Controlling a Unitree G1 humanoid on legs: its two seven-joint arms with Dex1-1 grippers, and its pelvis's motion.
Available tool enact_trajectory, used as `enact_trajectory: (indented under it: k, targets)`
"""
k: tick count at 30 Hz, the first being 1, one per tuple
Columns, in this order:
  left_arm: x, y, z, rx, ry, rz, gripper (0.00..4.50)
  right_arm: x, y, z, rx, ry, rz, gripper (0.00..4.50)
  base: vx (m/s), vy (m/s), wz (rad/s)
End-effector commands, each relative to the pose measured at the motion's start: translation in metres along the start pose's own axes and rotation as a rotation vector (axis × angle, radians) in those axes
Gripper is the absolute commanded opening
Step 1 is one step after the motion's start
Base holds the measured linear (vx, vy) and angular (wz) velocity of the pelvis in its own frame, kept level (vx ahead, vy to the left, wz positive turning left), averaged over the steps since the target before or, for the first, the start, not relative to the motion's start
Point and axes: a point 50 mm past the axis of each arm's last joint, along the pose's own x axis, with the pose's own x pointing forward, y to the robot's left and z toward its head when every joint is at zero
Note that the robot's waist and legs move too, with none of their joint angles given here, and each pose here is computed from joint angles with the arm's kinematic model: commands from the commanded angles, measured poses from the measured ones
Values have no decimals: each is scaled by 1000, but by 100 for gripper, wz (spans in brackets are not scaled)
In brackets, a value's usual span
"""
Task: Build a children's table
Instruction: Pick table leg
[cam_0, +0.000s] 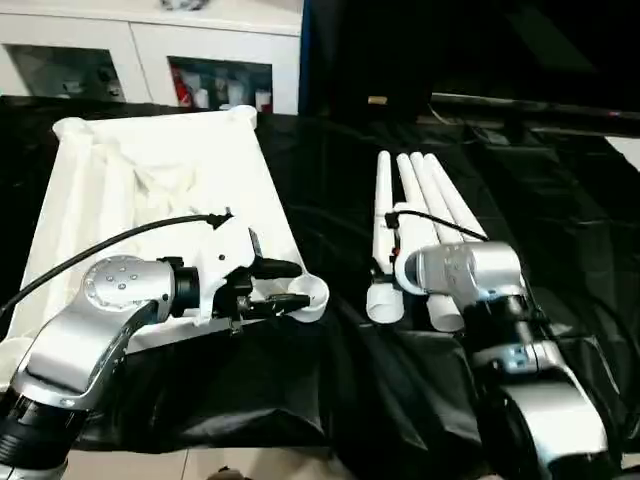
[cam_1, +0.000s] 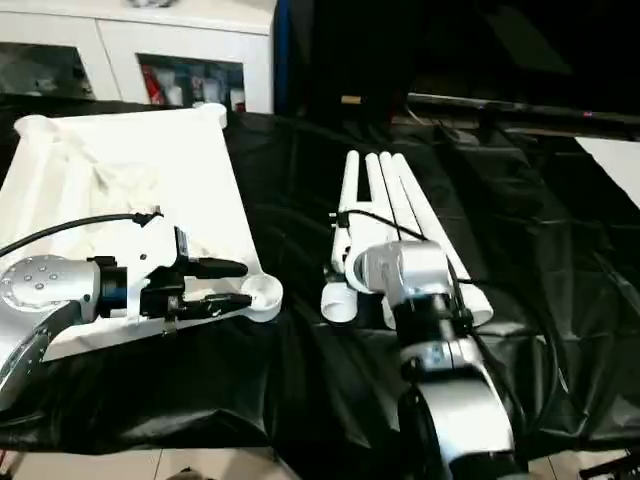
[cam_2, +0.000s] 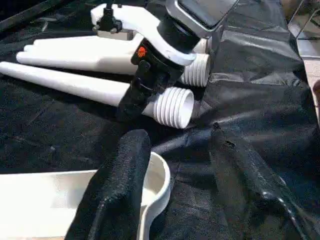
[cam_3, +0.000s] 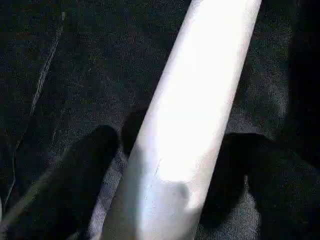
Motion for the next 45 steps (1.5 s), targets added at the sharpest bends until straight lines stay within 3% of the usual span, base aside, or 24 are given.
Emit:
enact_trajectory:
  k: [1,5,12,14,17,18,26,29,30,32,33,35,36,37,42,45]
  targets:
    - [2,-3,5,23,0,-23,226,0,-3,3,20,-5,3,380,0,0,0]
    - [3,-2,7,34,0,-21,226,2,-4,4,54,6,17,362,0,0,0]
    - [7,2,10,81,-8,2,226,3,-12,5,111,10,15,282,0,0,0]
    - [8,4,10,81,-12,6,261,3,-14,7,134,8,13,271,0,0,0]
    - [8,7,12,71,-26,17,267,2,-19,9,169,-6,14,248,0,0,0]
    - [9,9,14,79,-38,35,298,2,-20,10,192,-12,24,232,0,0,0]
    - [16,19,24,67,-132,102,353,0,-21,13,196,-39,58,188,0,0,0]
    - [18,24,24,32,-151,139,386,-1,-20,16,188,-72,89,184,0,0,0]
    - [23,34,23,-9,-144,243,393,-5,-17,26,173,-202,156,184,0,0,0]
    - [26,40,25,-19,-163,309,399,-11,-14,32,145,-277,218,184,0,0,0]
    - [31,45,28,-61,-194,366,429,-17,-11,36,126,-329,280,184,0,0,0]
    - [35,46,32,-138,-226,354,434,-23,-8,39,131,-365,350,184,0,0,0]
    - [42,50,44,-265,-330,353,434,-37,-3,42,140,-408,512,184,0,0,0]
    - [42,51,44,-281,-338,355,439,-39,-2,42,138,-413,527,184,0,0,0]
    - [52,62,71,-638,-552,298,450,-82,4,34,41,-556,887,184,0,0,0]
    - [54,61,86,-713,-650,227,450,-92,7,30,8,-579,976,184,0,0,0]
